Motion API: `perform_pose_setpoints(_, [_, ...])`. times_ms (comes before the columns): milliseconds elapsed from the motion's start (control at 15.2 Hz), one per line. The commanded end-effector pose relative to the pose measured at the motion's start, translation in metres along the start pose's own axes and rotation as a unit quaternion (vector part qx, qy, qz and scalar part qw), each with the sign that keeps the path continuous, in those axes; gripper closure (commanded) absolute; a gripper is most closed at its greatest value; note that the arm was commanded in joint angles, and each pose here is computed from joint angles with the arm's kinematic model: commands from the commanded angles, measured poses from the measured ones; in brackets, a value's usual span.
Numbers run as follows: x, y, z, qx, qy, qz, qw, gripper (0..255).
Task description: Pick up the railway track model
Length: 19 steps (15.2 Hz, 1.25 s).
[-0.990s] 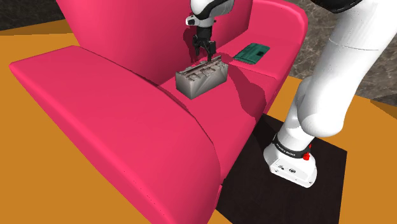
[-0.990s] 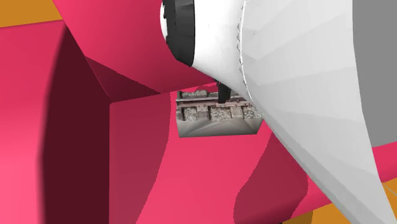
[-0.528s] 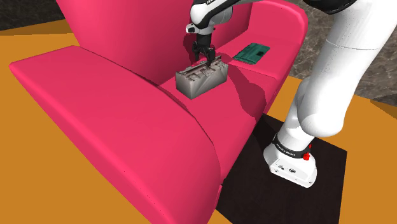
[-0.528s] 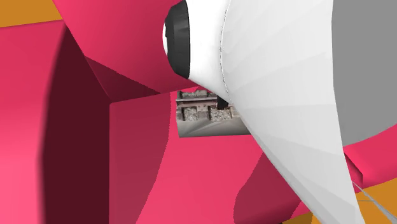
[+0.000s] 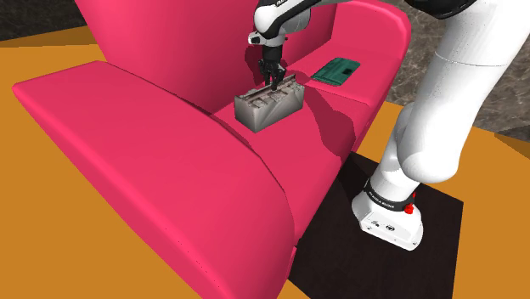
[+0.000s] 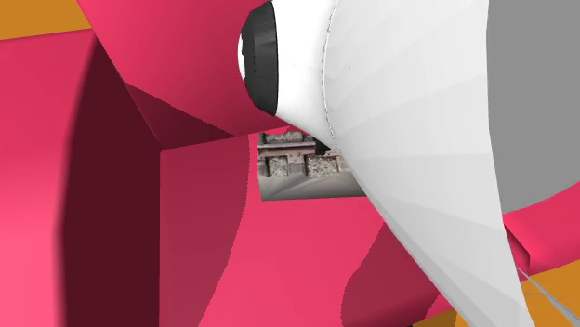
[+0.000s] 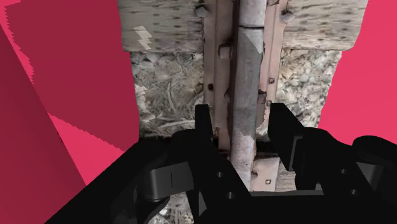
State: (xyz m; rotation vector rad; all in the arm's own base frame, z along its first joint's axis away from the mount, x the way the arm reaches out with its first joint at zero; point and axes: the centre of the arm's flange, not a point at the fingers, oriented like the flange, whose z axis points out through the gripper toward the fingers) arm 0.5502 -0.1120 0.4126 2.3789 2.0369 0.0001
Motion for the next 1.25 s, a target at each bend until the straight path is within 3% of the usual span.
perform_pose_setpoints(0, [0.0, 0.0, 0.001, 0.001, 0.0, 0.0, 1.0, 255])
perform_pose_setpoints(1188, [-0.001, 0.001, -0.079, 0.001, 0.0, 0.0, 1.0, 255])
